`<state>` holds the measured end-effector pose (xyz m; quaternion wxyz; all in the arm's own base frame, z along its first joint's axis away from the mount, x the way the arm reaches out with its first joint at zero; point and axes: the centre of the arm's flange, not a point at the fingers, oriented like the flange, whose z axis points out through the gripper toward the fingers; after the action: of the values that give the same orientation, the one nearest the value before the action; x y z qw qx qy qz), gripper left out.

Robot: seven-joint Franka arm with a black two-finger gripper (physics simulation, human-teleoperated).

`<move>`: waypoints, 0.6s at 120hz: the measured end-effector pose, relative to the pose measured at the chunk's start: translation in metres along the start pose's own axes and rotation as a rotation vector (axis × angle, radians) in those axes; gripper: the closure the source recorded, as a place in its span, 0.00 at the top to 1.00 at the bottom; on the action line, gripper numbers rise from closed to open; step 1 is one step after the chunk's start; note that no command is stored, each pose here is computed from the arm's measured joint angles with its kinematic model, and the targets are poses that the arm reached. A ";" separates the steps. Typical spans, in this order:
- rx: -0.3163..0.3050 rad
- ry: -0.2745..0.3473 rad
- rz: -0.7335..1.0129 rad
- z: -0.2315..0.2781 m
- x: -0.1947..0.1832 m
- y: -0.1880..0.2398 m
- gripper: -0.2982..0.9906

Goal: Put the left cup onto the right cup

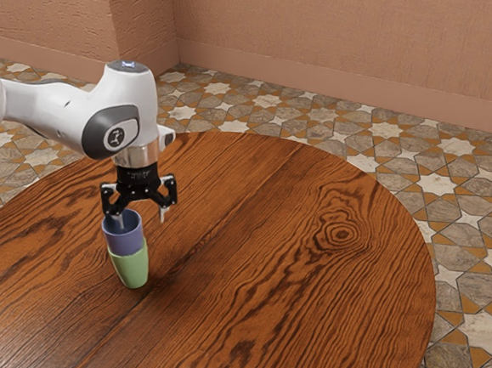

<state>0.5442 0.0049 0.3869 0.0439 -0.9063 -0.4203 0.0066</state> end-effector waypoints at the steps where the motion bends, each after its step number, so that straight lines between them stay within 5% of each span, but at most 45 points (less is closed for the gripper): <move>1: 0.000 0.000 0.000 0.000 0.000 0.000 0.70; 72: -0.044 0.033 0.062 -0.102 -0.011 0.001 0.75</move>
<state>0.5427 -0.0117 0.4877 0.0307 -0.9197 -0.3910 -0.0163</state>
